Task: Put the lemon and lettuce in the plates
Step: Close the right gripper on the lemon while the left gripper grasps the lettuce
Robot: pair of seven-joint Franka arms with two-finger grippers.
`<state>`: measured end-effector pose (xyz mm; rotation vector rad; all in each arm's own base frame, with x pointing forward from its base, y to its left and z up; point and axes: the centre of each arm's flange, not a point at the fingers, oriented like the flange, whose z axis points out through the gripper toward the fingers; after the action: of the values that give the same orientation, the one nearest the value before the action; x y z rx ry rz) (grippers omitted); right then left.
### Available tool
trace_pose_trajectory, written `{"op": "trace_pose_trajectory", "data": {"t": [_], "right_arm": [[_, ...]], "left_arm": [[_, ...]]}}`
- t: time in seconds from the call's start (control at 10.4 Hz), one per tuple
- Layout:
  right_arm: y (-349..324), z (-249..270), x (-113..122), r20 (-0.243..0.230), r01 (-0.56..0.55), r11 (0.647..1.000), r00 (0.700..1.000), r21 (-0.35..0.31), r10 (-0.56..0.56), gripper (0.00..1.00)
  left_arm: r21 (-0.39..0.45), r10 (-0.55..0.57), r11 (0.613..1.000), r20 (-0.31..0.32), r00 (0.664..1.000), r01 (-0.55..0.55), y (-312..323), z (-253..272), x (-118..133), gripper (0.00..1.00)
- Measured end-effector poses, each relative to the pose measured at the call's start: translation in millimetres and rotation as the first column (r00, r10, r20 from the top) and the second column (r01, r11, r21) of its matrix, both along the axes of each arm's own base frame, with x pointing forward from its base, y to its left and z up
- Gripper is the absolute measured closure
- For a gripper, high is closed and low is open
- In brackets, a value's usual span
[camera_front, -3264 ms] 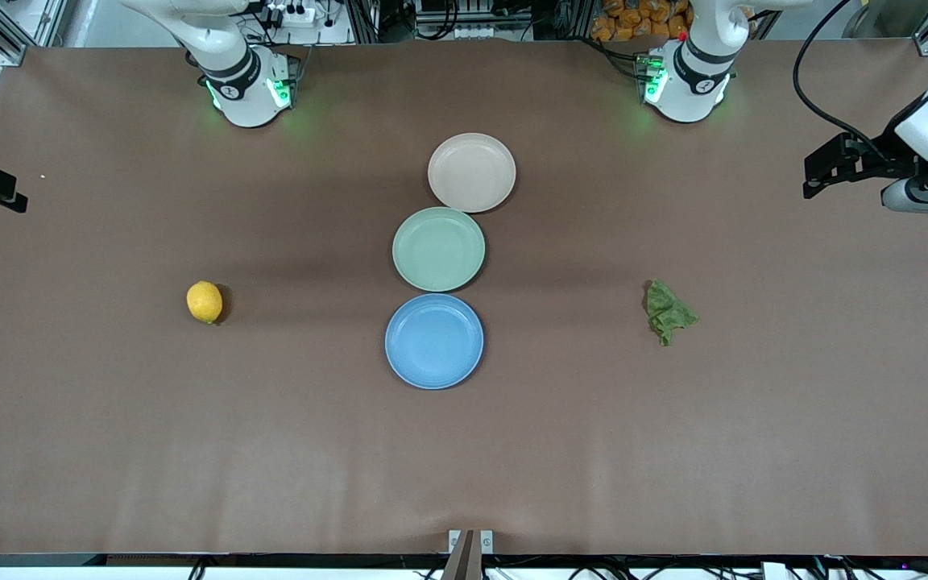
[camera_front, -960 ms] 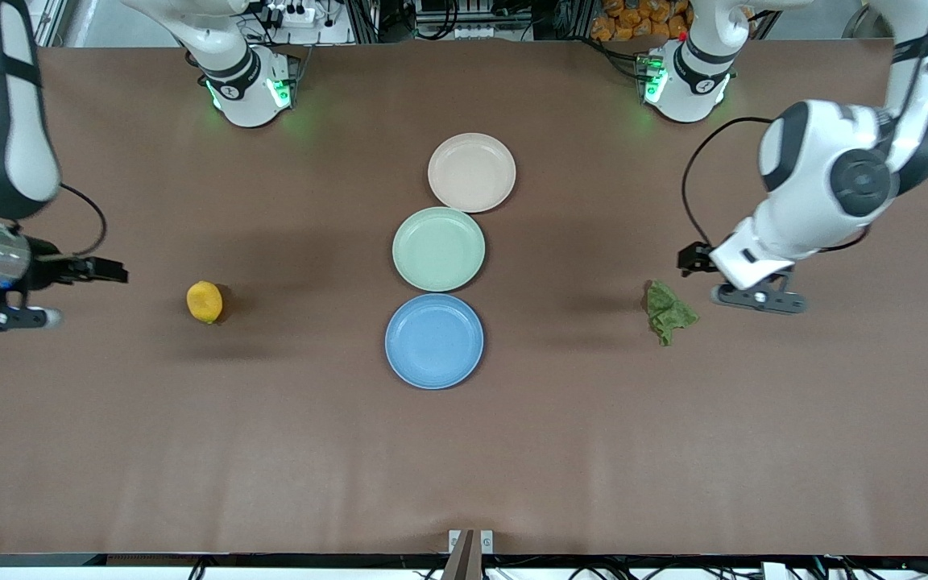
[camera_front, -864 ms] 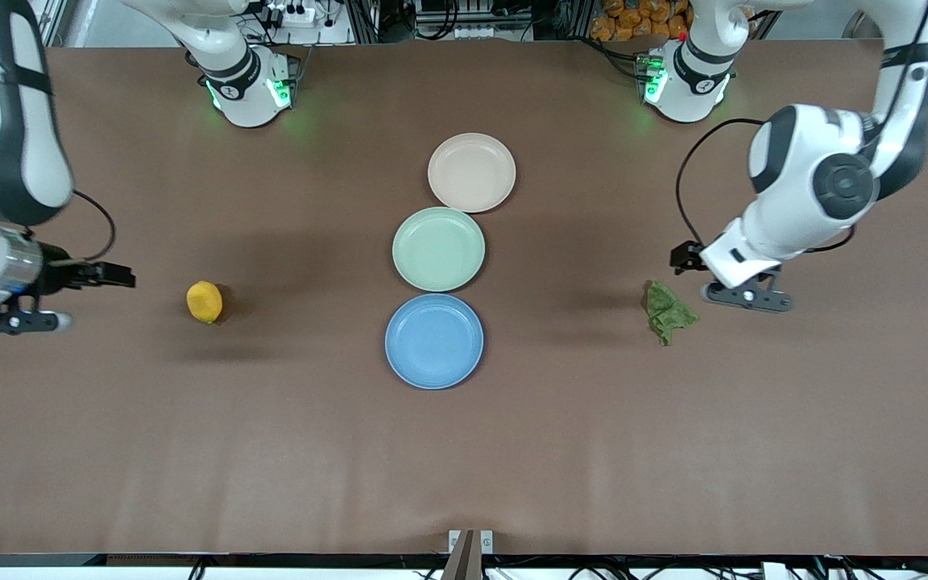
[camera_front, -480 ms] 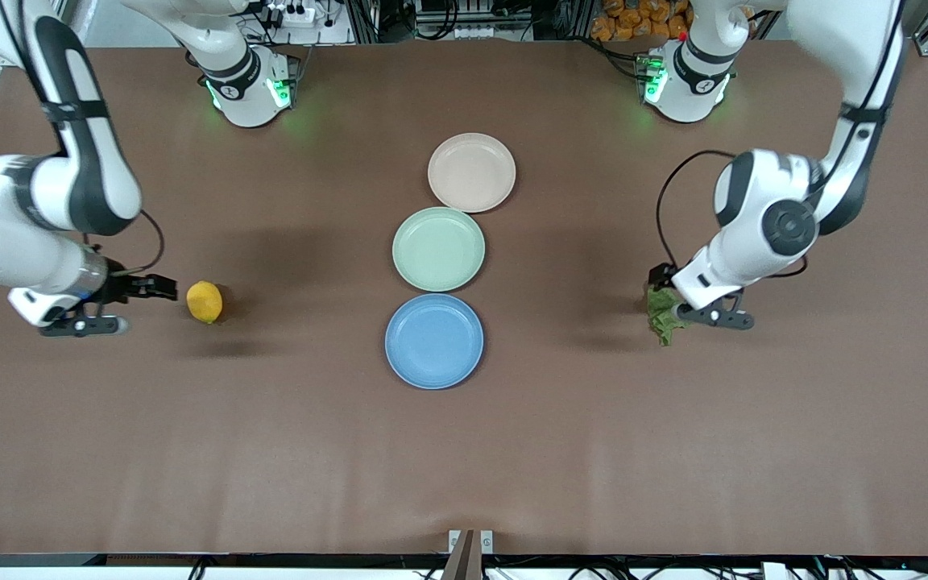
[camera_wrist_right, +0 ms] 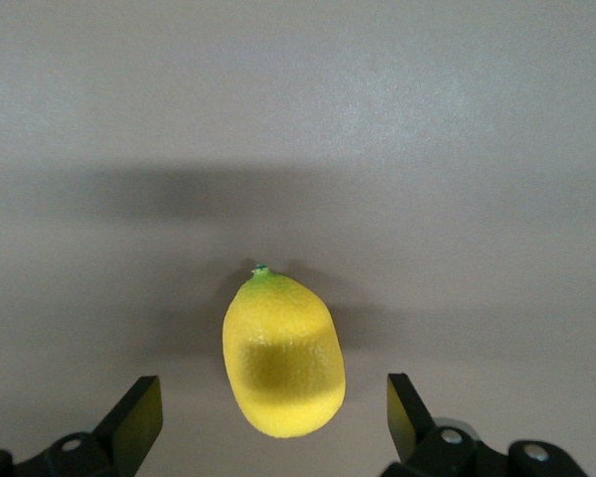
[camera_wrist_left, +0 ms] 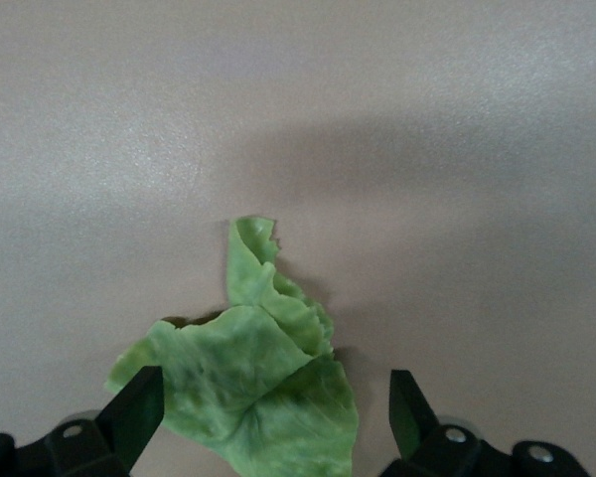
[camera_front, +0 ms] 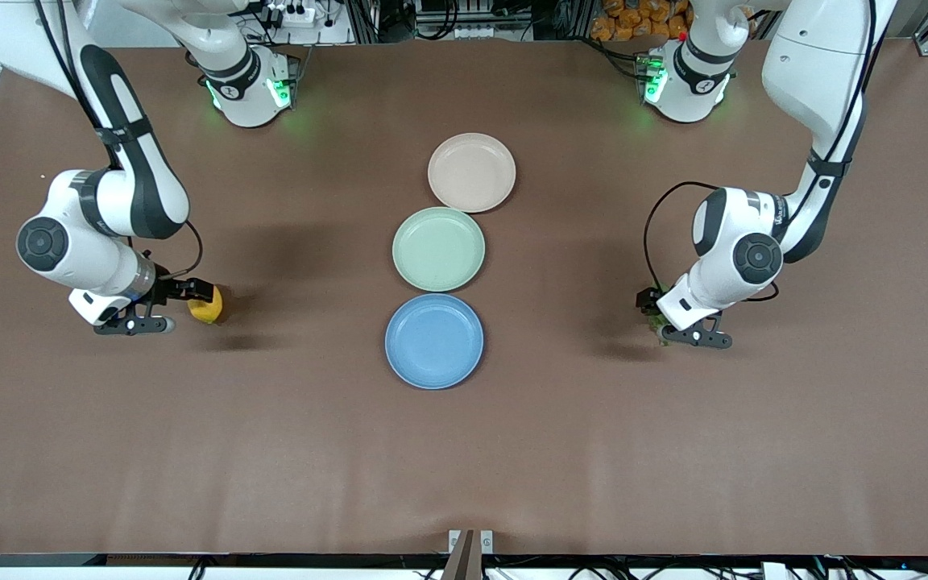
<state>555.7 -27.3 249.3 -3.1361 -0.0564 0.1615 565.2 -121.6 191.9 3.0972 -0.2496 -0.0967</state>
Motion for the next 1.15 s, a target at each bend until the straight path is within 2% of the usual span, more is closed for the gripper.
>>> {"op": "trace_pose_trajectory", "data": {"t": [0.19, 0.38, 0.67, 0.77, 0.96, 1.06, 1.15], "right_arm": [[-1.6, -13.0, -0.9, 0.017, 0.002, 1.0, 1.0, -0.002, -0.002, 0.0], [-1.6, -47.5, -11.7, 0.054, 0.002, 1.0, 0.999, -0.006, -0.002, 0.0], [-1.8, -82.8, -21.6, 0.083, 0.002, 1.0, 0.997, -0.01, -0.002, 0.0], [-1.7, -85.6, -22.4, 0.095, 0.002, 1.0, 0.995, -0.011, -0.001, 0.01], [-2.0, -81.4, -20.4, 0.105, 0.004, 1.0, 0.995, -0.011, -0.002, 0.29], [-2.1, -80.6, -20.4, 0.103, 0.005, 1.0, 0.995, -0.011, -0.003, 0.41], [-2.1, -80.1, -20.2, 0.092, 0.005, 1.0, 0.996, -0.011, -0.004, 0.41]], "left_arm": [[0.001, 0.0, 1.0, -0.006, 1.0, 0.0, 0.2, -3.7, -0.8, 0.0], [0.008, -0.01, 1.0, -0.014, 1.0, 0.01, 0.1, -9.2, -2.3, 0.0], [0.013, -0.014, 1.0, -0.02, 1.0, 0.014, 0.4, -12.9, -3.5, 0.01], [0.014, -0.006, 1.0, -0.022, 1.0, 0.006, 0.3, -13.9, -3.9, 0.11], [0.019, 0.007, 1.0, -0.026, 1.0, -0.006, -0.1, -16.4, -4.8, 0.37], [0.032, -0.001, 0.999, -0.021, 1.0, 0.001, 2.0, -15.6, -3.8, 0.56], [0.037, -0.002, 0.999, -0.018, 1.0, 0.002, 3.3, -14.6, -3.1, 0.7]]}}
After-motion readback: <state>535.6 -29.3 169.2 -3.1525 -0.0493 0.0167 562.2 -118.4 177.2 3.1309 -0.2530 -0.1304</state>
